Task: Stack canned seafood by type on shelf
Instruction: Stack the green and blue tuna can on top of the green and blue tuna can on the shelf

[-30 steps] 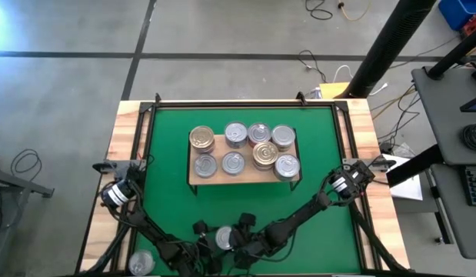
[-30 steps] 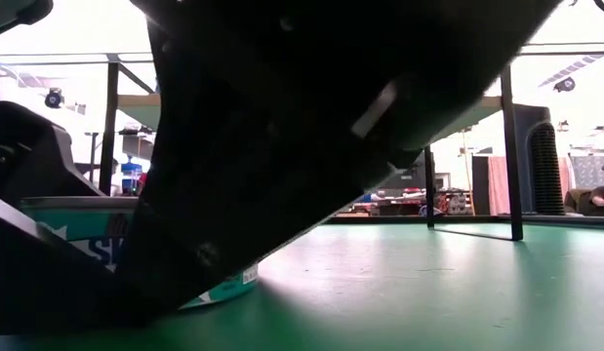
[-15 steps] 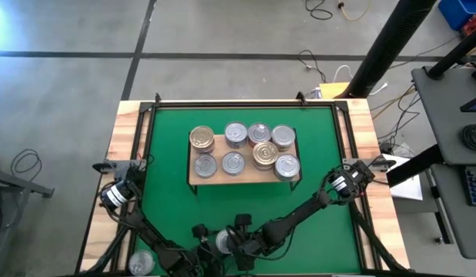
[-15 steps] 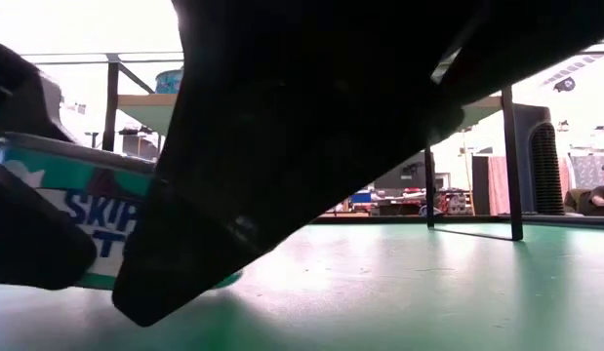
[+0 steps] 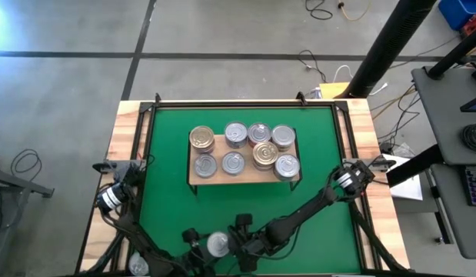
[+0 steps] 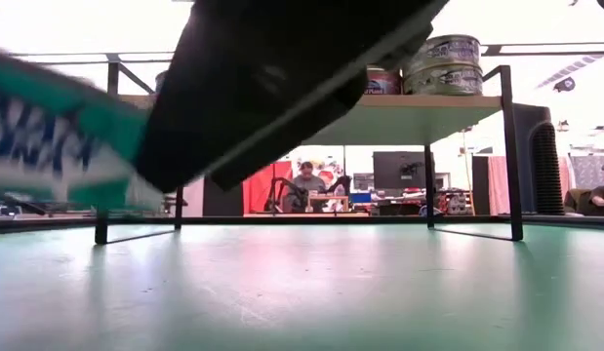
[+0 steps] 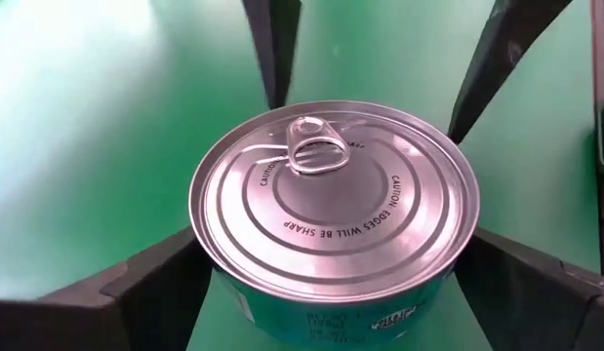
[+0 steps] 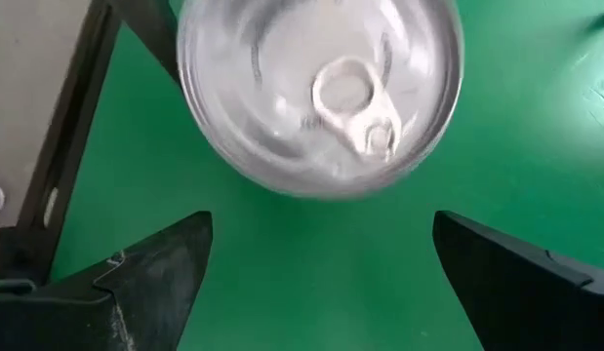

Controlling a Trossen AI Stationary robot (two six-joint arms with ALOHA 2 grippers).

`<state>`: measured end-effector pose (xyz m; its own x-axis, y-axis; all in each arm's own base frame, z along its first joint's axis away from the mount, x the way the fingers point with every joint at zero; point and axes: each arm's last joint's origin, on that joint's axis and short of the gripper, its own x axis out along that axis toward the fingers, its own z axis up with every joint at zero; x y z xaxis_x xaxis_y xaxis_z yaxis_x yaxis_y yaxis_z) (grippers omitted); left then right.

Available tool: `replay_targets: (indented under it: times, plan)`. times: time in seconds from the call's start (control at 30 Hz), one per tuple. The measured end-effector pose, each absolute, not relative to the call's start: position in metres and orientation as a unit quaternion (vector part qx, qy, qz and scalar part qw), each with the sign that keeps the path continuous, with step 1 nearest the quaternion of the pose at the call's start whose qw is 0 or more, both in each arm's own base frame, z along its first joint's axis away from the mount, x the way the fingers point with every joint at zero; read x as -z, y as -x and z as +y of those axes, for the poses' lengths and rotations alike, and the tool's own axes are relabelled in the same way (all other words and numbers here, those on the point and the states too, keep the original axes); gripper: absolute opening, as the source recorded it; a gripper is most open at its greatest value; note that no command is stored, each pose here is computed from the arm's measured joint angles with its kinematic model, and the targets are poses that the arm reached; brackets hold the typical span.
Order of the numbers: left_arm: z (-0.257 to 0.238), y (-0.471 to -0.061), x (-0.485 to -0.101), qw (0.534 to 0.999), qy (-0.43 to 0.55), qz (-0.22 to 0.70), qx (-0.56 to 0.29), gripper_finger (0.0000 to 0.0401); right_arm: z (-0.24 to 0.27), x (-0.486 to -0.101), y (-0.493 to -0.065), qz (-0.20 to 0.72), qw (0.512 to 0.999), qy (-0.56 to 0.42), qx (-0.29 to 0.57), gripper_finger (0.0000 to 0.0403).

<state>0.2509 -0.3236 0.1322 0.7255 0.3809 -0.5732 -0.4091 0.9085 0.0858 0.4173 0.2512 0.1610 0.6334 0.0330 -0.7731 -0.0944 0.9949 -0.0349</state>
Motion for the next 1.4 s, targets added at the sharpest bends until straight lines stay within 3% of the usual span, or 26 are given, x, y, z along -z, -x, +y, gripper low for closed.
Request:
replay_targets:
  times: [0.13, 0.33, 0.53, 0.77, 1.03, 1.4]
  plan:
    - [-0.326, -0.252, -0.155, 0.919, 0.011, 0.320, -0.230, 0.0371, 0.250, -0.176, -0.413, 0.421, 0.905, 0.040, -0.034, 0.0380]
    - [-0.321, -0.253, -0.195, 0.910, 0.002, 0.337, -0.241, 0.0371, 0.249, -0.238, -0.394, 0.346, 0.937, 0.050, 0.002, 0.0380]
    - [-0.291, -0.256, -0.238, 0.908, -0.014, 0.320, -0.269, 0.0371, 0.228, -0.294, -0.380, 0.296, 0.955, 0.020, 0.030, 0.0380]
    - [-0.246, -0.271, -0.282, 0.906, 0.035, 0.293, -0.302, 0.0371, 0.198, -0.347, -0.366, 0.242, 0.970, -0.018, 0.033, 0.0380]
    - [-0.211, -0.291, -0.295, 0.899, 0.003, 0.278, -0.340, 0.0371, 0.177, -0.380, -0.355, 0.203, 0.979, -0.004, 0.008, 0.0379]
    - [-0.153, -0.305, -0.324, 0.879, 0.001, 0.304, -0.367, 0.0371, 0.110, -0.374, -0.373, 0.262, 0.964, 0.015, 0.034, 0.0379]
